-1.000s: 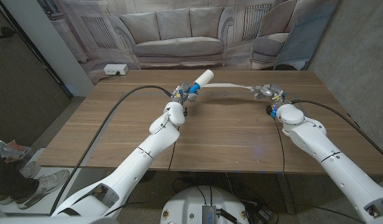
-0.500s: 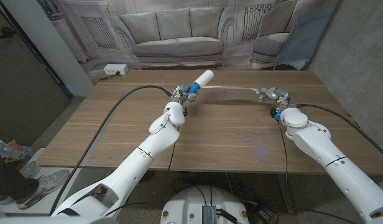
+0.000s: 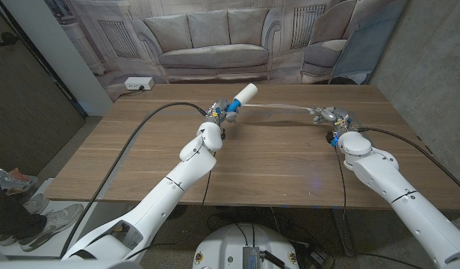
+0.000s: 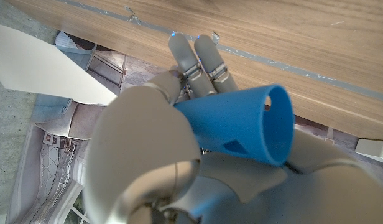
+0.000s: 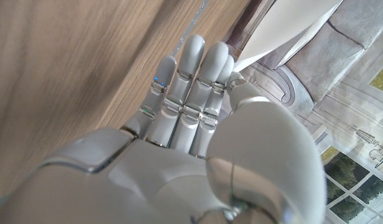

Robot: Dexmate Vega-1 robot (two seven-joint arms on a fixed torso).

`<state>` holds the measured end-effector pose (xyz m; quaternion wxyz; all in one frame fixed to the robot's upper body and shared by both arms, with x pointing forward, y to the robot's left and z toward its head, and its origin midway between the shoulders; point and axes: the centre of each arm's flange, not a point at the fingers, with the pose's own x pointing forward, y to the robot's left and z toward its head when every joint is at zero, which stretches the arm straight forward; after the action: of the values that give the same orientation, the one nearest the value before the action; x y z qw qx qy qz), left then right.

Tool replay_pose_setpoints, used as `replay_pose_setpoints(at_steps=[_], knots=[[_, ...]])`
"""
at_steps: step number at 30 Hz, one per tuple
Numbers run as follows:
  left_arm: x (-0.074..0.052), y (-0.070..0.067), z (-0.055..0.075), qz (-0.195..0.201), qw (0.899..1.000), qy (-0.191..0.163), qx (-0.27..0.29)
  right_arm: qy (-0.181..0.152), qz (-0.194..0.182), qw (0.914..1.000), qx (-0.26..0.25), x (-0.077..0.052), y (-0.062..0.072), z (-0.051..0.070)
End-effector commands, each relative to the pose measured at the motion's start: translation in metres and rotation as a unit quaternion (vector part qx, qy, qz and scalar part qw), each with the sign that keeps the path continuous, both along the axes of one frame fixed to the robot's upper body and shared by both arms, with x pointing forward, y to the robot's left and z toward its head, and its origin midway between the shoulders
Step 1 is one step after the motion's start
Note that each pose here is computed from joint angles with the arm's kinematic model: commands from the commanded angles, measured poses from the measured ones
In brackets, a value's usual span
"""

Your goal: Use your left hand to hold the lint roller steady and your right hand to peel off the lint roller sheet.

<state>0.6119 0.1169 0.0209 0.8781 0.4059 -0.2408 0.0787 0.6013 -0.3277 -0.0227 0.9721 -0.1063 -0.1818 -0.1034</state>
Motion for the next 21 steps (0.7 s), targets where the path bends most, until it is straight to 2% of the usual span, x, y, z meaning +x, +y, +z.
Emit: replay_pose_setpoints(at_steps=[1, 9, 21], knots=[[0.0009, -0.0002, -0.001, 0.0, 1.0, 0.0, 0.002, -0.005, -0.019, 0.9997, 0.017, -0.0017, -0.0066, -0.0028], [0.0018, -0.0007, -0.0007, -0.003, 1.0, 0.003, 0.003, -0.007, -0.036, 0.9988, 0.031, -0.0039, -0.0102, -0.0071], [0.002, 0.0003, -0.0011, -0.003, 1.0, 0.003, 0.004, -0.009, -0.027, 0.9991, 0.032, -0.002, -0.0062, -0.0067]])
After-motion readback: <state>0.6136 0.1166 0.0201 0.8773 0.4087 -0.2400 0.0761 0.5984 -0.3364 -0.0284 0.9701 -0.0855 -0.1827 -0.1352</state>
